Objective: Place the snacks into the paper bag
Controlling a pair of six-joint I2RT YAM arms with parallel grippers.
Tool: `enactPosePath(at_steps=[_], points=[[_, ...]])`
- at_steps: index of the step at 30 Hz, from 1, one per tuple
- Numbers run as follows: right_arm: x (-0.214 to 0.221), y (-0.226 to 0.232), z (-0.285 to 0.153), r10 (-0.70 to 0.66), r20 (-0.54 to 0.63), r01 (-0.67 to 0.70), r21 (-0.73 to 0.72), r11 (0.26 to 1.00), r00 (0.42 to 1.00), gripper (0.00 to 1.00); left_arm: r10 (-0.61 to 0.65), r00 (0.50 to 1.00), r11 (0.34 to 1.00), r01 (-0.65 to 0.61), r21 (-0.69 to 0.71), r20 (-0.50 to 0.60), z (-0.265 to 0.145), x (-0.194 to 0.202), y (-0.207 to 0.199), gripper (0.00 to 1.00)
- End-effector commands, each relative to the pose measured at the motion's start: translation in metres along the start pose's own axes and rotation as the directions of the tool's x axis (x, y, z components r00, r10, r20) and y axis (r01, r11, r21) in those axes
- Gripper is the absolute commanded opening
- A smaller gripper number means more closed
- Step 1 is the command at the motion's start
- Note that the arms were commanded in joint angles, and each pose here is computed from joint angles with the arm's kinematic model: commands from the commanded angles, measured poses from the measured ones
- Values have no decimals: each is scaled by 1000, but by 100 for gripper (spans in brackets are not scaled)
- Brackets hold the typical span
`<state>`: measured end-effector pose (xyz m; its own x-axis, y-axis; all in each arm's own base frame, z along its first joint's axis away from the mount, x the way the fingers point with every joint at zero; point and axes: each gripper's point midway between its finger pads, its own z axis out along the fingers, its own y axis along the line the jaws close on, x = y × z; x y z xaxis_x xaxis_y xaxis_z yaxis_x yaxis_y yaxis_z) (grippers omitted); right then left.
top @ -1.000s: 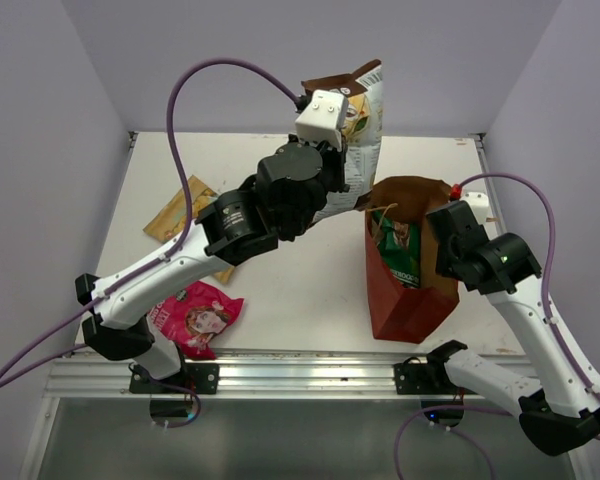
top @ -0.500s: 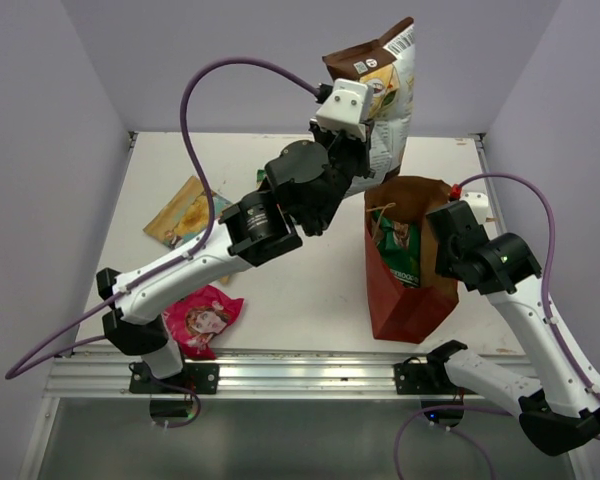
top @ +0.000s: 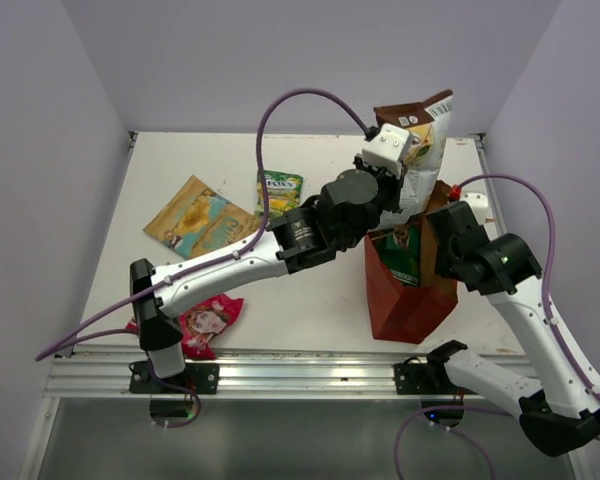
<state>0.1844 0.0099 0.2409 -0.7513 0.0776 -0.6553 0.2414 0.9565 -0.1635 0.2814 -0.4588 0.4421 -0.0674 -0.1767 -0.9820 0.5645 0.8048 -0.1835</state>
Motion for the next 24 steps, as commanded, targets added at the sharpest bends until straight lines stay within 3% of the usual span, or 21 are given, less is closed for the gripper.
enactPosePath(at_steps=[1, 9, 11, 16, 24], points=[[7, 1, -2, 4, -23, -4, -17, 1000, 1000, 0, -99, 994, 994, 97, 53, 43, 6, 7, -16, 0], [9, 0, -2, 5, -21, -5, -19, 1000, 1000, 0, -63, 992, 997, 67, 35, -111, 26, 83, -24, 0], [8, 1, -2, 7, -20, -7, -21, 1000, 1000, 0, -78, 991, 996, 83, 38, -112, 32, 79, -30, 0], [7, 0, -4, 13, -14, -13, -21, 1000, 1000, 0, -66, 973, 998, 65, -11, -220, 46, 124, -33, 0], [6, -4, -5, 11, -7, -11, -6, 1000, 1000, 0, -145, 903, 989, 120, -88, -404, -6, 167, -26, 0]])
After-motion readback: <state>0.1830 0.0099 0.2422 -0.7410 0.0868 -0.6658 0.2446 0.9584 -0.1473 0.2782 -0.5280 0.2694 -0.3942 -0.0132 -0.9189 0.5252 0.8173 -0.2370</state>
